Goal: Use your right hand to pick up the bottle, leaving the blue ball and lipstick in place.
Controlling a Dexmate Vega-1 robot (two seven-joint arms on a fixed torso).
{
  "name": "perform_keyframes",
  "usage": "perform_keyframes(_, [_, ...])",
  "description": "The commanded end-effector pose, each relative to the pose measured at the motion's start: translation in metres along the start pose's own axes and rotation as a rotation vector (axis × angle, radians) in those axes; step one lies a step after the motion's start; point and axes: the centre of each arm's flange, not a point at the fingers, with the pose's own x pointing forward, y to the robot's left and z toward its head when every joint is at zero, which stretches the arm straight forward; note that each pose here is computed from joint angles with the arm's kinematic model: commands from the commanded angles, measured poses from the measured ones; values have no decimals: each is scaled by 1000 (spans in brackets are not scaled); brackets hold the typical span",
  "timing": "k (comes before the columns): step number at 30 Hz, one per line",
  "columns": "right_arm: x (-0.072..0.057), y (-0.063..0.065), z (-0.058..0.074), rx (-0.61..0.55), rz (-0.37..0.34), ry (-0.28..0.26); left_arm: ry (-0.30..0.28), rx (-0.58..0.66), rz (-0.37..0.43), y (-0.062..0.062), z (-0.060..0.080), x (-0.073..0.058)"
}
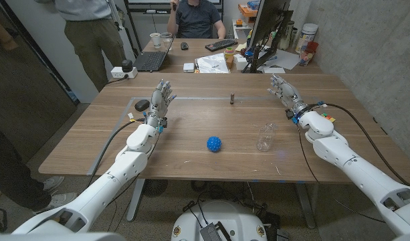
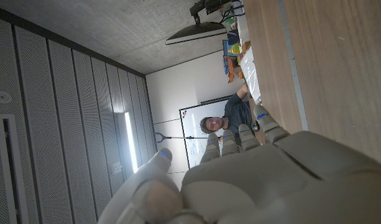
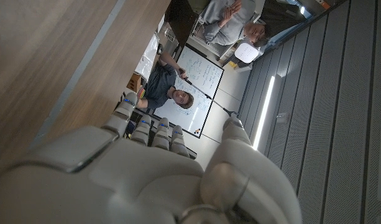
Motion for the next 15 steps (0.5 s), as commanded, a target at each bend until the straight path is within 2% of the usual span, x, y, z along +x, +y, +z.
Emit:
perform_keyframes(1, [-3,-12,28,-152,30,-39,6,0,-19,-4,-1,-2])
perform_keyframes(10, [-15,-26,57,-255,-11,-95,3,4,-26,-5,0,-2])
perform_keyframes(15, [-23,-30,73,-343,-36,-103,9,0,-31,-7,-1,-3])
